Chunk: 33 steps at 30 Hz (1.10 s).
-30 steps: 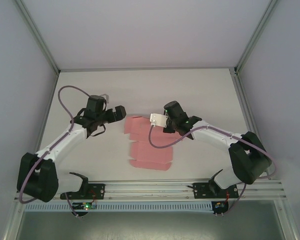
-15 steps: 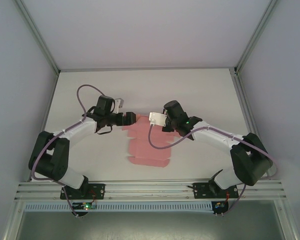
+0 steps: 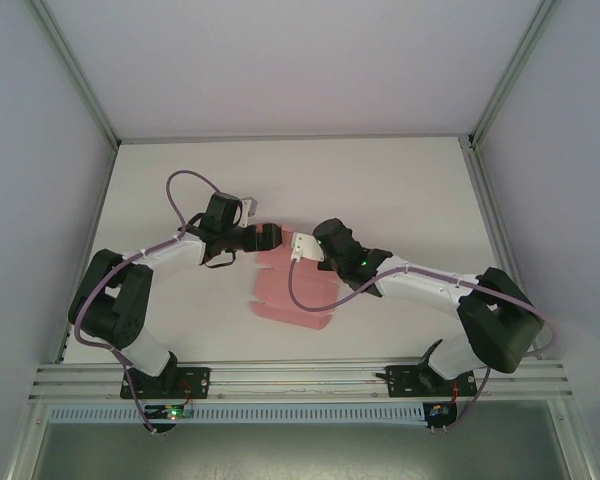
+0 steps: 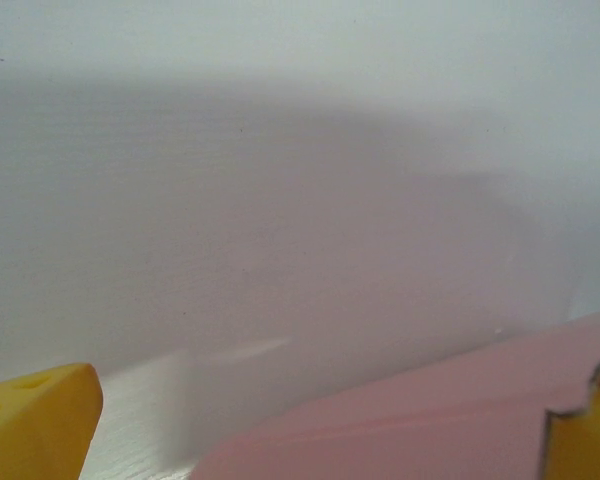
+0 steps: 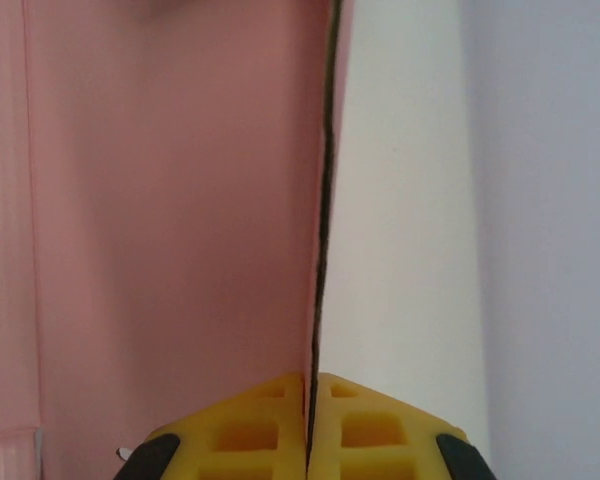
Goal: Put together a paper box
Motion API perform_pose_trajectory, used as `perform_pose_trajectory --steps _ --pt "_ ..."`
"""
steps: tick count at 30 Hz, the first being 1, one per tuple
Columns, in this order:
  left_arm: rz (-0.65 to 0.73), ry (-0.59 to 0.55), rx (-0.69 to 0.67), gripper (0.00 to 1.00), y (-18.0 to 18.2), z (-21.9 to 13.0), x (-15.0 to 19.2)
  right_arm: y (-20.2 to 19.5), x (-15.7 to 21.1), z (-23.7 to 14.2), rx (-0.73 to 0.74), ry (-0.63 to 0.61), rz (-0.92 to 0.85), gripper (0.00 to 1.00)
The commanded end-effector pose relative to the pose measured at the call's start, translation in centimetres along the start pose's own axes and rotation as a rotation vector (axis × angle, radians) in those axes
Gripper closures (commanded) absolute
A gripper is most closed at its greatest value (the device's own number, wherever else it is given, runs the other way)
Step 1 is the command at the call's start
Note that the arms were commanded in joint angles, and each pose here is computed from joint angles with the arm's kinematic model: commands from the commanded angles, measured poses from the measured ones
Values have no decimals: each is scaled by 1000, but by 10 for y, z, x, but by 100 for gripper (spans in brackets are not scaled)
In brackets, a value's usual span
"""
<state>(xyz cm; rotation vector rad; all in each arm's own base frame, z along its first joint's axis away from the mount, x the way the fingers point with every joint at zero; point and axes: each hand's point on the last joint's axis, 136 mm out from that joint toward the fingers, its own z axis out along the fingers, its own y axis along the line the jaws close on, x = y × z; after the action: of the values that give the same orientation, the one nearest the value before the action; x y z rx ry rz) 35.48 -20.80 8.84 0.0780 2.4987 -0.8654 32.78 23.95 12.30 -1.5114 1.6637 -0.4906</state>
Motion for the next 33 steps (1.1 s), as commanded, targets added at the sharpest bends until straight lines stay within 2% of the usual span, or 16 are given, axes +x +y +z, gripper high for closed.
perform_pose_trajectory --steps 1,5,9,10,15,20,27,30,33 --pt "-4 -56 23 0 -10 -18 -4 -24 -5 -10 104 -37 56 100" --pt "11 -105 -10 0 -5 -53 9 -22 10 -16 74 -43 100 100" --pt "-25 -158 -251 0 35 -82 21 -19 7 -28 16 -136 173 100" --pt "-24 -152 -271 0 41 -84 24 -17 5 -32 -1 -164 181 100" --pt "4 -108 -182 0 35 -67 35 -20 2 -41 -23 -226 220 100" --pt "-62 -160 -331 0 64 -66 26 -22 6 -41 -26 -210 229 100" --pt "-46 -229 -373 0 71 -80 26 -20 10 -41 -43 -199 241 100" --pt "-34 -196 -324 0 65 -67 26 -24 4 -45 -50 -240 261 100" --pt "15 -177 -181 0 43 -51 22 -26 1 -46 -52 -246 263 100"
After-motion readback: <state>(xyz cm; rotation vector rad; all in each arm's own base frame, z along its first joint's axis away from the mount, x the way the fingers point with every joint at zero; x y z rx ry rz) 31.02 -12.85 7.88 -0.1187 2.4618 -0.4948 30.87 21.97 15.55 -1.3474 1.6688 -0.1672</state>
